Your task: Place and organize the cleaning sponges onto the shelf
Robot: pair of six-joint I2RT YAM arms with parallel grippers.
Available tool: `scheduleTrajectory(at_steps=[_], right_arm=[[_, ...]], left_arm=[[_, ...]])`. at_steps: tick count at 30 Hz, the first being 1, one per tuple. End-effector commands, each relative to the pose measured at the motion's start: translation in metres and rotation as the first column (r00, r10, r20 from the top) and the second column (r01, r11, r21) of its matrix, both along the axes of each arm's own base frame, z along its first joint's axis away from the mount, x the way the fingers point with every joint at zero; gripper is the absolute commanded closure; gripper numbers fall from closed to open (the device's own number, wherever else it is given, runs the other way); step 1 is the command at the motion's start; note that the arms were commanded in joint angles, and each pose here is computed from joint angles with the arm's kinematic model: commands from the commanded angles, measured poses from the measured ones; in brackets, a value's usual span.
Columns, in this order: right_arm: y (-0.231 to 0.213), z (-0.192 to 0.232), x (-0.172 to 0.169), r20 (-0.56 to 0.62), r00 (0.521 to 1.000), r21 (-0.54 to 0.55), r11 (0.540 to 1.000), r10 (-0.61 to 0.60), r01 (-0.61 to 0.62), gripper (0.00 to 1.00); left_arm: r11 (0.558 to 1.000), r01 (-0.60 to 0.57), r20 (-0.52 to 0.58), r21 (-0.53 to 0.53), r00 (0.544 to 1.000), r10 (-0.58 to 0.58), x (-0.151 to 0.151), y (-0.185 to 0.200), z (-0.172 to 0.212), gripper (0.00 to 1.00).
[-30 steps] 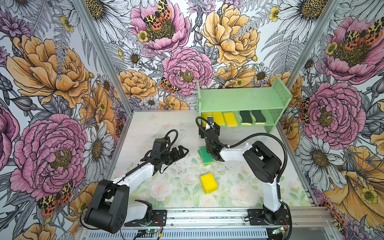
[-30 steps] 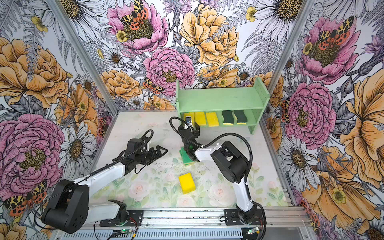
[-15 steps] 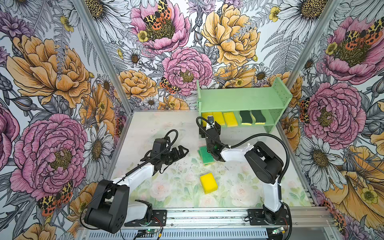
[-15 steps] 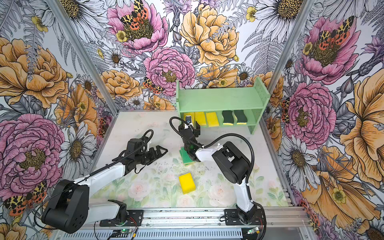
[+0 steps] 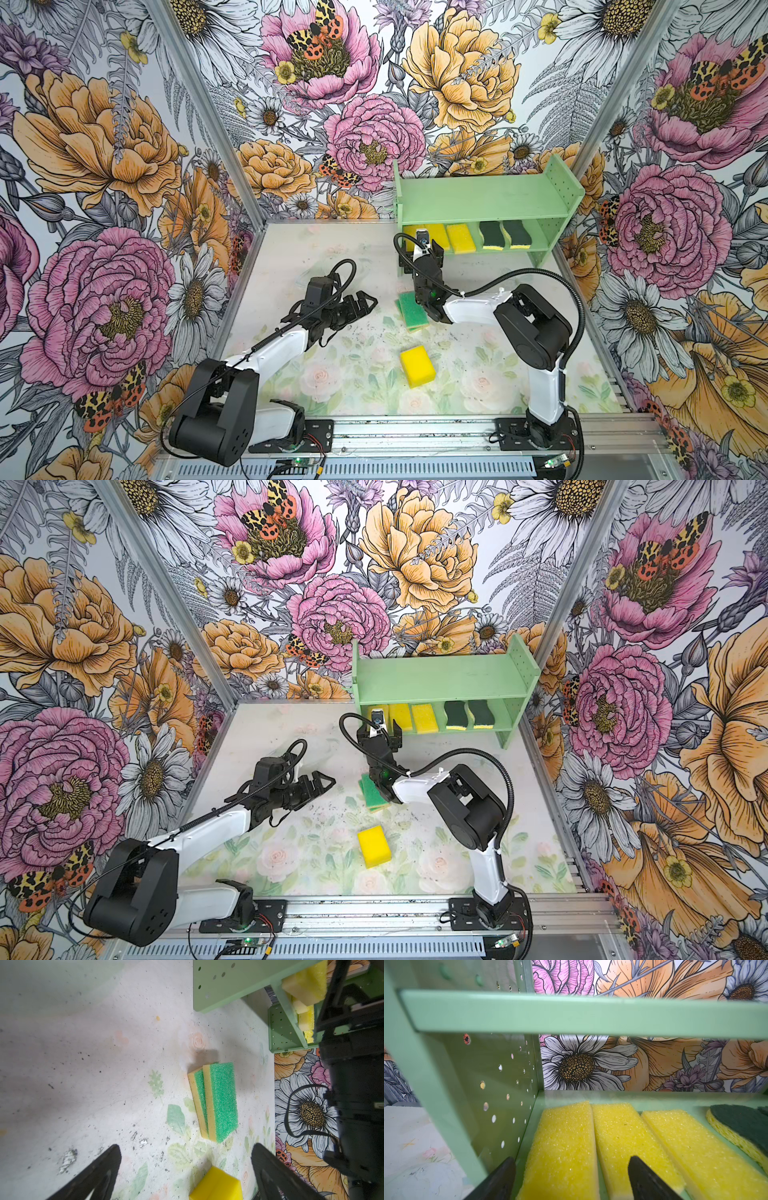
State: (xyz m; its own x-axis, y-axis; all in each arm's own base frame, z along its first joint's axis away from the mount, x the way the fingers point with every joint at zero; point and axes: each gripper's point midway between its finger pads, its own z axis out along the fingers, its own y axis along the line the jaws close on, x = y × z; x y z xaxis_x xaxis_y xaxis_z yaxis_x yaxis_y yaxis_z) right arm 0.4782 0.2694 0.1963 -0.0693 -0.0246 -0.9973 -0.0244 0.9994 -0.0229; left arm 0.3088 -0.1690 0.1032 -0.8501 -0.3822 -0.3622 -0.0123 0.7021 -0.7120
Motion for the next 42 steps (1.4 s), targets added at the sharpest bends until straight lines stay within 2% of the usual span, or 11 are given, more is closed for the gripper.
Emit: scheduleTrajectory(at_steps=[1,18,24,35,42], right_arm=[[-0.011,0.034,-0.006,0.053,0.998,0.027,1.0,-0.018,0.016,0.13],[-0.025,0.066,-0.018,0.041,0.999,0.04,0.999,0.024,-0.025,0.11],[-0.035,0.064,-0.02,0.012,0.998,0.129,0.989,0.065,-0.066,0.11],[-0.042,0.068,-0.022,-0.016,0.973,0.338,0.917,0.229,-0.21,0.12],[-0.023,0.071,-0.025,-0.016,0.931,0.416,0.849,0.365,-0.326,0.12]], left_arm=[[1.0,0.026,0.037,-0.004,0.999,-0.025,0.005,-0.006,0.01,0.01],[0.999,0.037,0.035,-0.006,0.999,-0.037,0.006,-0.01,0.009,0.01],[0.999,0.037,0.033,-0.007,0.999,-0.036,0.006,-0.01,0.009,0.01],[0.999,0.04,0.033,-0.006,0.999,-0.04,0.006,-0.013,0.009,0.01],[0.999,0.044,0.032,-0.007,0.999,-0.044,0.005,-0.014,0.01,0.01]])
